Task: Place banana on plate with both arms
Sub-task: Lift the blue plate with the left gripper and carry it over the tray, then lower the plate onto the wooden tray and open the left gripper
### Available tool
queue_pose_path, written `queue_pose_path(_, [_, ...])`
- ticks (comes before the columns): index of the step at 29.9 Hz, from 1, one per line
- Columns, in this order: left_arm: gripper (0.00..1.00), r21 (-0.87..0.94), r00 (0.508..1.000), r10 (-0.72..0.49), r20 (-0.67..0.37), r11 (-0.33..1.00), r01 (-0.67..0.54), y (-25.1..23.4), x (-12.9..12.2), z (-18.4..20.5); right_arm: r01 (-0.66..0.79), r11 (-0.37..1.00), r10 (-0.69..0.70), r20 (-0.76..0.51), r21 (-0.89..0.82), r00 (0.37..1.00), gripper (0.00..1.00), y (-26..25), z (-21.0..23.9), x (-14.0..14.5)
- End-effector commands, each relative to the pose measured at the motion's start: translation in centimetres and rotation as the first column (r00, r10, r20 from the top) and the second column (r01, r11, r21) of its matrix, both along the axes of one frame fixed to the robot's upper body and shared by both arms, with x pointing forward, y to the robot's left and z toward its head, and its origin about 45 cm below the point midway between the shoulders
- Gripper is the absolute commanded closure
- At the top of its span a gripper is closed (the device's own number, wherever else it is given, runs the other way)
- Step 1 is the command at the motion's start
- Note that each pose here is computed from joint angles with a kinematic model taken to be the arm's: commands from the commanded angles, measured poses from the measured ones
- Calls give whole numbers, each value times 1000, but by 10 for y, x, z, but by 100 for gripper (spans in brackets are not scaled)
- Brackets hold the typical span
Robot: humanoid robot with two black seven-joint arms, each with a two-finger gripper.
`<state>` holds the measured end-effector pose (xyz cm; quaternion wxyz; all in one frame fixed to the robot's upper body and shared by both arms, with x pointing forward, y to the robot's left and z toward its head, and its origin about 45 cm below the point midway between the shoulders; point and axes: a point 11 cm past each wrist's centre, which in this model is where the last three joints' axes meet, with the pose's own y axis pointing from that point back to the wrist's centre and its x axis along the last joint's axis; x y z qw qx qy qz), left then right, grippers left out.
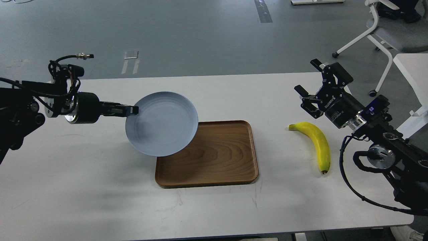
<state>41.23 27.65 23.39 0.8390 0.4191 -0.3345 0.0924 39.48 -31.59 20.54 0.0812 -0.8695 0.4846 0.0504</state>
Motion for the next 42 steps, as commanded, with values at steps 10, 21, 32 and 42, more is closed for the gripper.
queue_pose_path(10, [100,77,982,-181,-53,980,185,-104,-3,-47,-31,1000,30,81,2,996,0,16,36,24])
queue_pose_path(21, [100,96,989,-120,-91,987,129,-123,7,-78,-16,1000,17,78,-5,997,0,7,35,22])
queue_pose_path(32, [100,103,989,-77,-123,991,90,-123,6,-94,-17,1000,17,74,-6,997,0,7,33,21])
queue_pose_path(42, [68,97,989,-64,-130,992,77,-129,7,-98,-17,1000,17,70,-7,997,0,7,32,20])
